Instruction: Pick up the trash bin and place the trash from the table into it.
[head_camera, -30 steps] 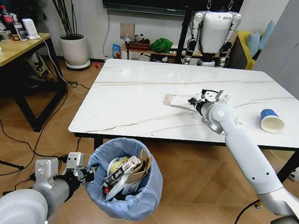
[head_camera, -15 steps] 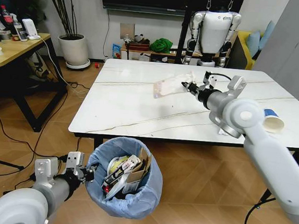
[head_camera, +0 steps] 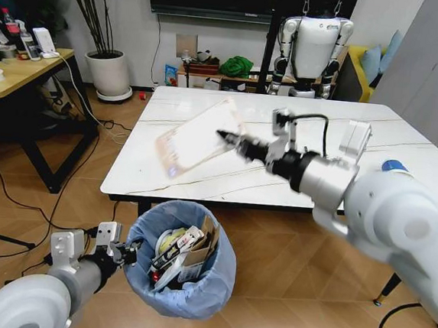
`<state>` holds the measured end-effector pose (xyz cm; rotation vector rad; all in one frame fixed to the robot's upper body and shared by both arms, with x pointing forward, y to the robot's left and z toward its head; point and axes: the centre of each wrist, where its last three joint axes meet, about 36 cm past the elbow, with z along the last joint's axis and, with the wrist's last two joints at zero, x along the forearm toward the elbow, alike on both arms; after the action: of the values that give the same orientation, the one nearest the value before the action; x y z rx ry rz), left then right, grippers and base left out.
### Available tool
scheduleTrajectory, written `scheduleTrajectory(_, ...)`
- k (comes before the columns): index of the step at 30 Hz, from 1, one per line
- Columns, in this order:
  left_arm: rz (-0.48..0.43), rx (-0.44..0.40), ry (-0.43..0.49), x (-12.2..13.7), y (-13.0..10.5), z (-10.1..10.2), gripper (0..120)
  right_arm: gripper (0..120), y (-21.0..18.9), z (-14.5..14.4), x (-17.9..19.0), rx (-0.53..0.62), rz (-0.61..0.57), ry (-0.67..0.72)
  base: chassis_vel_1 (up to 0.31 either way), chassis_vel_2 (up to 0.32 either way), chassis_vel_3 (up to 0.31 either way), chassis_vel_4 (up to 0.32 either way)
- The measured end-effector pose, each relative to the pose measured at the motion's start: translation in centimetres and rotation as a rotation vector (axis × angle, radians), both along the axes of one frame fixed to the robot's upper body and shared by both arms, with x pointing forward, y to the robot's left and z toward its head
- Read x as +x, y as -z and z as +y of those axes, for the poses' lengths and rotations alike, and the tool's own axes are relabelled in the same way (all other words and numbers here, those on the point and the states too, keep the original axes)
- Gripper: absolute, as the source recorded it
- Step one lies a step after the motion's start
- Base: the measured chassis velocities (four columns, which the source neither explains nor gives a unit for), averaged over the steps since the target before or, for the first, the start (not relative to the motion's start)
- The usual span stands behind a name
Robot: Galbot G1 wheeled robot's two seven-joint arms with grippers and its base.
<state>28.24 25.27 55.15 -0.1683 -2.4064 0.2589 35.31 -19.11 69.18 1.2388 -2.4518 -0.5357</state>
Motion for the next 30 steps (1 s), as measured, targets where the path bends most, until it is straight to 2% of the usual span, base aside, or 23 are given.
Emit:
scheduleTrajectory(6, 0.01, -0.001, 0.001, 0.1, 0.3, -0.3, 0, 0, 0.8, 1.5, -2.5, -0.058, -0.004, -0.129, 0.0, 0.0, 0.0, 0.0)
scheduleTrajectory(21, 0.006, -0.009, 0.001, 0.0, 0.2, -0.6, 0, 0, 4.2, 2.3, -2.0, -0.212, -0.016, -0.191, 0.0, 0.0, 0.0, 0.0)
scheduleTrajectory(24, 0.006, -0.009, 0.003, -0.1, 0.1, -0.6, 0, 10, 4.6, 2.1, -2.1, -0.246, -0.041, -0.203, 0.0, 0.0, 0.0, 0.0)
scheduleTrajectory(27, 0.006, -0.009, 0.003, -0.1, 0.1, -0.6, 0, 11, 4.7, 2.2, -2.2, -0.25, -0.041, -0.206, 0.0, 0.0, 0.0, 0.0)
scheduleTrajectory(28, 0.005, -0.009, 0.006, -0.1, 0.1, -0.6, 0, 25, 5.1, 2.3, -2.5, -0.268, -0.04, -0.215, 0.0, 0.0, 0.0, 0.0)
scheduleTrajectory(30, 0.005, -0.008, 0.006, -0.1, 0.1, -0.6, 0, 28, 5.2, 2.4, -2.6, -0.27, -0.039, -0.217, 0.0, 0.0, 0.0, 0.0)
